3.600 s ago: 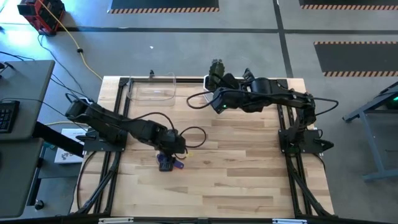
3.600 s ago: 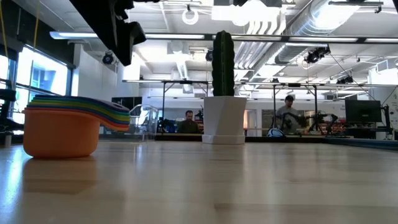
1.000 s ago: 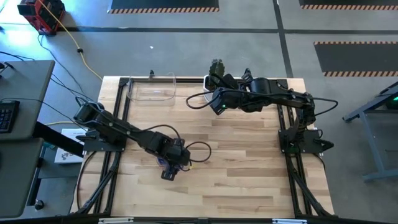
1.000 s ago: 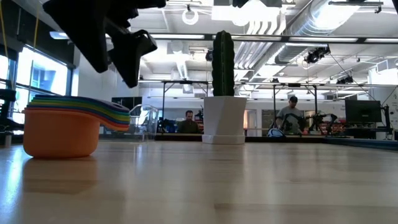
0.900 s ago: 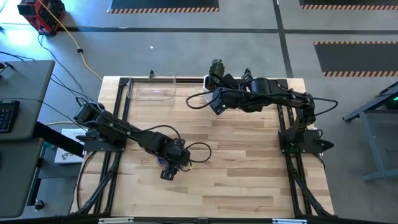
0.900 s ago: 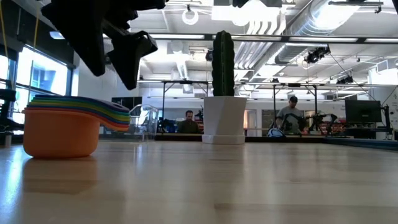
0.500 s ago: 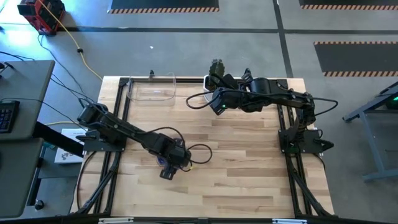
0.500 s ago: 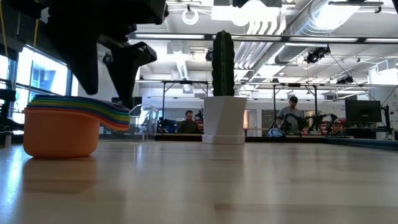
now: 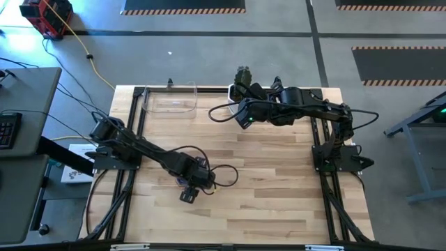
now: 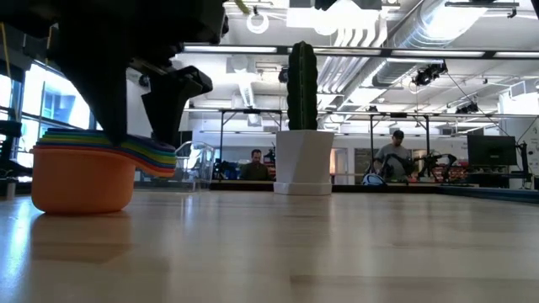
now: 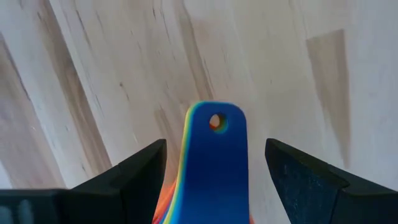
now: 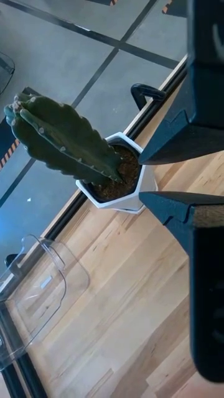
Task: Nest measuring cups in basket
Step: Put the stacked measuring cups into the transparent bin
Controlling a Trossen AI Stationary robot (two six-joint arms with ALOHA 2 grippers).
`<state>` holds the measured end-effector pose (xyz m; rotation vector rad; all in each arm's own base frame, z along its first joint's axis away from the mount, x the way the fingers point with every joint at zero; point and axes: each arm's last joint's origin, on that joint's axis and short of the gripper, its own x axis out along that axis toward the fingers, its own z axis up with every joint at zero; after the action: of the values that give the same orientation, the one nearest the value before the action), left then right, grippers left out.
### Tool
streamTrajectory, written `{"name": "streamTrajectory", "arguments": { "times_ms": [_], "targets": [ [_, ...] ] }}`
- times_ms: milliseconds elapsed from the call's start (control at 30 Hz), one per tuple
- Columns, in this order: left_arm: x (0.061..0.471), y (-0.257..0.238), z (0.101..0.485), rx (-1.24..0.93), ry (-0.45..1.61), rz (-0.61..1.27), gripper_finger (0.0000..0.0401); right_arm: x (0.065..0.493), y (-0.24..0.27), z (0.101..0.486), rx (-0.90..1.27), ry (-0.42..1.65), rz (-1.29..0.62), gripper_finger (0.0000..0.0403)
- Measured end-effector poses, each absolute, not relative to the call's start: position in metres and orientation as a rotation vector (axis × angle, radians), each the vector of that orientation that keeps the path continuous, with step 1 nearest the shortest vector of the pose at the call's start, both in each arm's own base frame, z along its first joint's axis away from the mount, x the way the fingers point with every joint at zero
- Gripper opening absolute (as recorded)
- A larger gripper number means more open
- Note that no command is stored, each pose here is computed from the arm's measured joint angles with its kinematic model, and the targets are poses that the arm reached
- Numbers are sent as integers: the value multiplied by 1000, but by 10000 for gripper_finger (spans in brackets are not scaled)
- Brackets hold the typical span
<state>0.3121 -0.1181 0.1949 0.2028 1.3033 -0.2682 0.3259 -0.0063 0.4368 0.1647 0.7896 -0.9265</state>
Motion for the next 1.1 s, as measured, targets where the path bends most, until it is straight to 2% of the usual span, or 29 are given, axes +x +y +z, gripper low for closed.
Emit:
{"name": "streamTrajectory", "arguments": {
  "times_ms": [700,1100],
  "targets": [
    [316,-120,182,195,1334,-253,261,326,-6,437,165,789,-926,73],
    [318,-119,180,212,1328,-230,221,326,-6,437,164,789,-927,73]
  ]
}}
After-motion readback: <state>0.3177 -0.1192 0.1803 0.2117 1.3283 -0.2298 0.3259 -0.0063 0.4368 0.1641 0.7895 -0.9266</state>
